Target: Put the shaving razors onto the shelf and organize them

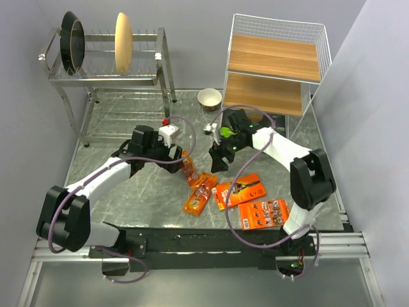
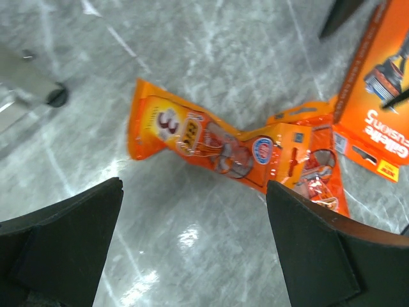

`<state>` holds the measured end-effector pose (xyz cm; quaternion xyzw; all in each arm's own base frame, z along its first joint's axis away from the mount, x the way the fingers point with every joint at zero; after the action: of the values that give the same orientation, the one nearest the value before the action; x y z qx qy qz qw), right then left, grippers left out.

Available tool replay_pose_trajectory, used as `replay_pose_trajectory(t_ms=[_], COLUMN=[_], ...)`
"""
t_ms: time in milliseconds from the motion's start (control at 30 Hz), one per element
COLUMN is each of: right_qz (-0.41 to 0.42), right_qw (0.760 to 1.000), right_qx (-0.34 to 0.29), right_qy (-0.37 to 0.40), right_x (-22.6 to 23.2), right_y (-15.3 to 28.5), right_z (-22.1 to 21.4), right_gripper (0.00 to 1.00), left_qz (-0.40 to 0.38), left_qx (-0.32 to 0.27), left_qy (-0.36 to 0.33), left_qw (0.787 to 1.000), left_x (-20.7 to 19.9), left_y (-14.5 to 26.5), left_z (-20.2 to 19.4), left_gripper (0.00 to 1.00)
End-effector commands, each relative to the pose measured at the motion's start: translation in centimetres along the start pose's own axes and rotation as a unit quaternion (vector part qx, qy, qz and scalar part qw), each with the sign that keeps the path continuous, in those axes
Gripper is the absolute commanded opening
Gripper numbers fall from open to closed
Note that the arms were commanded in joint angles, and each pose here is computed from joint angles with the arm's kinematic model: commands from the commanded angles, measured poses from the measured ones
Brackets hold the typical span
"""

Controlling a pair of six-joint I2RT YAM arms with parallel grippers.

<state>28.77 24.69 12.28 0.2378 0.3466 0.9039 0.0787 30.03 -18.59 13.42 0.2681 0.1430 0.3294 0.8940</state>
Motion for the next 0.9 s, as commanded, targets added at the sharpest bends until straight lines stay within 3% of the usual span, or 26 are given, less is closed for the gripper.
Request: replay_pose_trajectory(t_ms=[0,300,433,533,567,700,867], right_qz=[0.042,0.037,0.002,-0.026,-0.037,-0.082,-0.131], right_qw=[0.998,0.996,0.995,0.994,0.994,0.993,0.990], right_qx=[0.044,0.084,0.098,0.106,0.103,0.078,0.029], right_qy=[0.006,0.009,0.010,0.005,0.001,-0.039,-0.049], right_x=[1.3,0.9,-0.7,-1.8,-1.8,-2.0,0.9], right_y=[-1.1,-1.6,2.0,4.8,5.7,8.4,11.0], right_z=[-0.6,-3.0,-5.1,-6.9,-7.4,-8.9,-9.3], right_gripper=[0.76,0.76,0.79,0.79,0.79,0.79,0.80], left_qz=[0.025,-0.004,-0.090,-0.145,-0.163,-0.230,-0.306], left_qx=[-0.034,-0.038,-0.041,-0.042,-0.043,-0.051,0.003], left_qy=[-0.001,-0.005,-0.054,-0.128,-0.146,-0.166,-0.149], left_qw=[0.999,0.999,0.994,0.980,0.975,0.958,0.940], left_x=[1.5,1.2,-2.4,-7.0,-9.0,-10.4,-12.1], left_y=[1.1,1.2,0.8,-0.5,-1.2,-3.4,-7.2], left_z=[1.6,1.2,2.1,2.9,3.2,6.0,5.1], left_gripper=[0.99,0.99,0.99,0.99,0.99,1.00,0.99])
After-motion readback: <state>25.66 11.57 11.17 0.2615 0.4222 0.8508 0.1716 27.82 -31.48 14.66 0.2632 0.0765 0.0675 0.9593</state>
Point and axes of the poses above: each gripper's point midway between its finger pads, its own y axis back along the fingers, its own x axis along the line the jaws close on, z = x × y, the point moved 2 cm from there along y, back along the fingers, and after that the axes turned 7 degrees about -y, right-handed, at the moved point
